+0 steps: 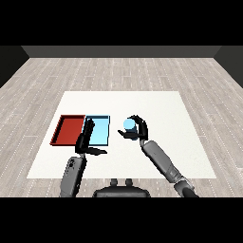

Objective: Pick the blue can and put it in the blue box

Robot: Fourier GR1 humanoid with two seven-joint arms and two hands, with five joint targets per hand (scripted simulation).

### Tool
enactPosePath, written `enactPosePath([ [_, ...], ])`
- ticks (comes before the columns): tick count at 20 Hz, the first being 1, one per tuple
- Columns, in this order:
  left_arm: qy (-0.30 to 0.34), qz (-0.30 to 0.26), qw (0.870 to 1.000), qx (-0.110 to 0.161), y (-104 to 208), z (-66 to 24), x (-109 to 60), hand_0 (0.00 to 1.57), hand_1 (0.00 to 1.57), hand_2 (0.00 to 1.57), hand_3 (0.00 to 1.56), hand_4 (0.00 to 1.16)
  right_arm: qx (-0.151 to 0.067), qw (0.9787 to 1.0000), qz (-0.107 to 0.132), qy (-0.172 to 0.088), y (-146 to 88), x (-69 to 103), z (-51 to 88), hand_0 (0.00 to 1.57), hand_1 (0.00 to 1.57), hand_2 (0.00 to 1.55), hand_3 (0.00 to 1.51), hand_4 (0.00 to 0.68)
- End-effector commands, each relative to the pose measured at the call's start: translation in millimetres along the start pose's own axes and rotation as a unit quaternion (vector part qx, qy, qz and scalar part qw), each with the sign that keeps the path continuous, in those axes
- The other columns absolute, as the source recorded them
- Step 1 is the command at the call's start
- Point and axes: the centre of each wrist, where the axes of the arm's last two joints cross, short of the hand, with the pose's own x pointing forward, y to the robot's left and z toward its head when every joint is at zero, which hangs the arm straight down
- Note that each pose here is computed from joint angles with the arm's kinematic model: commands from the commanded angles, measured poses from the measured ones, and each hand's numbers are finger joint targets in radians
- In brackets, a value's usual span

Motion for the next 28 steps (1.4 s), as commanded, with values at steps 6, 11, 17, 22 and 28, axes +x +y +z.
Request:
enactPosePath([
  [6, 0.013, 0.014, 1.000, -0.019, -6, 0.2, -25.1, 0.00, 0.00, 0.00, 0.00, 0.00, 0.006, 0.9996, 0.025, -0.014, -41, 9.8, 11.2, 1.42, 1.42, 1.44, 1.40, 0.616],
  [11, 0.048, 0.026, 0.998, -0.035, -37, -10.6, -14.5, 0.00, 0.00, 0.00, 0.00, 0.00, 0.007, 0.9988, 0.041, -0.026, -35, 29.1, -16.2, 1.44, 1.44, 1.45, 1.40, 0.615],
  [17, 0.063, 0.046, 0.996, -0.046, -67, -1.4, -33.1, 0.00, 0.00, 0.00, 0.00, 0.00, 0.037, 0.9985, 0.027, -0.029, -19, 21.4, -15.9, 1.46, 1.46, 1.46, 1.40, 0.609],
  [22, 0.077, 0.040, 0.995, -0.043, -93, -29.3, -33.0, 0.00, 0.00, 0.00, 0.00, 0.00, 0.047, 0.9979, 0.032, -0.029, -6, 55.3, -4.8, 1.49, 1.49, 1.47, 1.40, 0.615],
  [28, 0.080, 0.064, 0.994, -0.048, -85, -33.5, -35.5, 0.00, 0.00, 0.00, 0.00, 0.00, 0.055, 0.9970, 0.030, -0.044, -13, 27.7, 24.5, 1.49, 1.49, 1.47, 1.40, 0.610],
])
